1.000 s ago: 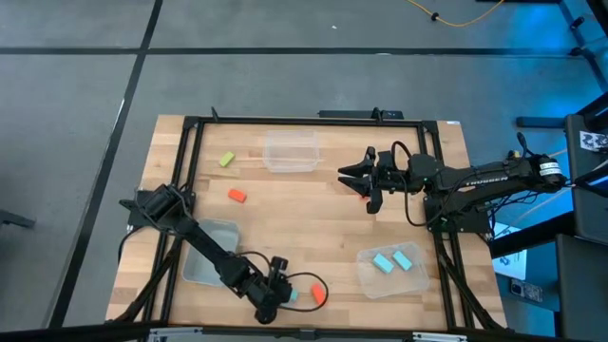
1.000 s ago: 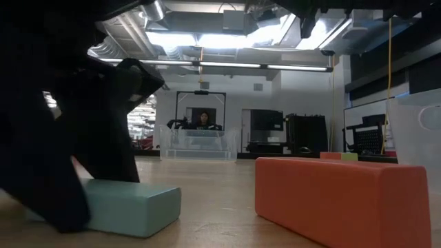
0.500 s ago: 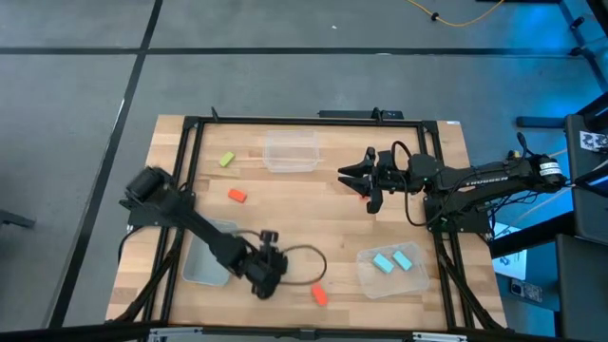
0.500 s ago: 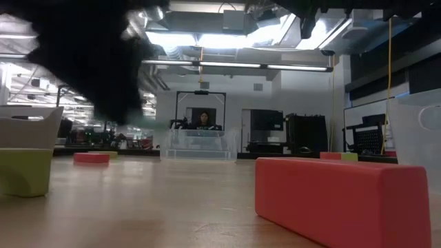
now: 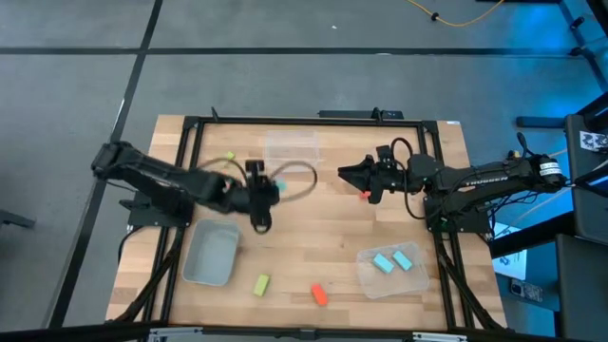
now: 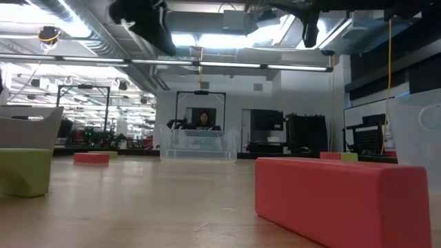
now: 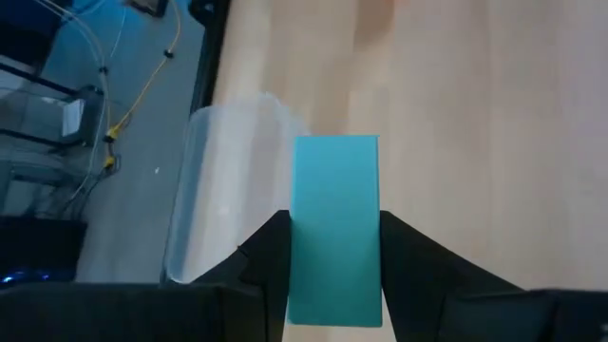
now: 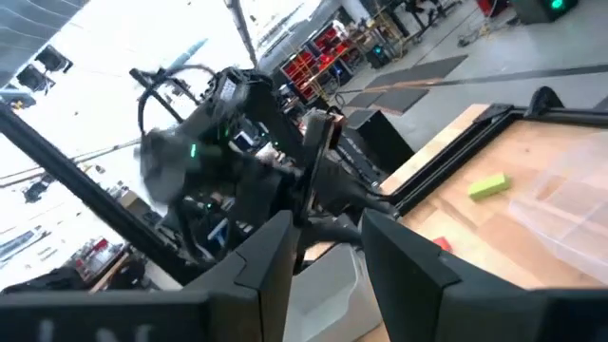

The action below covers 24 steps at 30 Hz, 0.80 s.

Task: Sort & place blocks by color
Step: Put the light blue half pillar block into the bottom transparent bin

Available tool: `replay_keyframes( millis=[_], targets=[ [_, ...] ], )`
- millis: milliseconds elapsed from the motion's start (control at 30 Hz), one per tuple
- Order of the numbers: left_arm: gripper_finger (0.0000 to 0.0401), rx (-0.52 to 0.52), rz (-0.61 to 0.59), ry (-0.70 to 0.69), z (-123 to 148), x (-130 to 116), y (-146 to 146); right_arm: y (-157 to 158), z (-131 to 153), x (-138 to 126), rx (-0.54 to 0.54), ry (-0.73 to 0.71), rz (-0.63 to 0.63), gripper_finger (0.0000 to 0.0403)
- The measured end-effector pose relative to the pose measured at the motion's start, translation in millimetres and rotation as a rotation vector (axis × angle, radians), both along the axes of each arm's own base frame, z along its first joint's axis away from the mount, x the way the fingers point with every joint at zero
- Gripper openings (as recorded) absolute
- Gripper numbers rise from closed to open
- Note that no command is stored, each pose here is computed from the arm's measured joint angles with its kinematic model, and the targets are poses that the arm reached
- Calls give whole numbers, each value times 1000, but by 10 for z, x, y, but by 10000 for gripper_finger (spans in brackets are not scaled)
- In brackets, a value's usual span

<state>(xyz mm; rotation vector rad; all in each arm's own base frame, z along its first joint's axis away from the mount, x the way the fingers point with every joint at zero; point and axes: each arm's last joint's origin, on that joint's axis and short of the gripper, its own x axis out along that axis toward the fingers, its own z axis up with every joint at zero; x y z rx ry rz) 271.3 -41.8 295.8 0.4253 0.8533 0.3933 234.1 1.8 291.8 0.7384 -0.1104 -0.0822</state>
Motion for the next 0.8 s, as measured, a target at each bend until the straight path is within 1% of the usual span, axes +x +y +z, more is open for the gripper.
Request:
replay_keyframes(
  millis=[133,233,300,400,500,633,733,800],
  targets=[
    [119,-66,-57,-85,65,-75,294,-5,-14,10,5,7,-4,133],
    [119,-99,-122,-183,43,-151,495,-5,-58,40,54,27,-3,133],
    [119,-101,-147,-246,15,-179,625,-5,-101,70,101,45,-2,133],
    [119,-118,-159,-260,-32,-177,750,-3,-219,157,211,88,-2,133],
    [119,-131,-168,-251,-35,-74,750,-7,-380,266,317,142,-11,133],
    [119,-128,-193,-235,-36,140,647,-34,-597,398,433,202,-41,133],
    [119,-116,-203,-191,-119,319,546,-47,-678,469,486,193,-48,133],
    [119,-112,-202,-169,-171,426,483,-44,-709,504,501,184,-34,133]
  ],
)
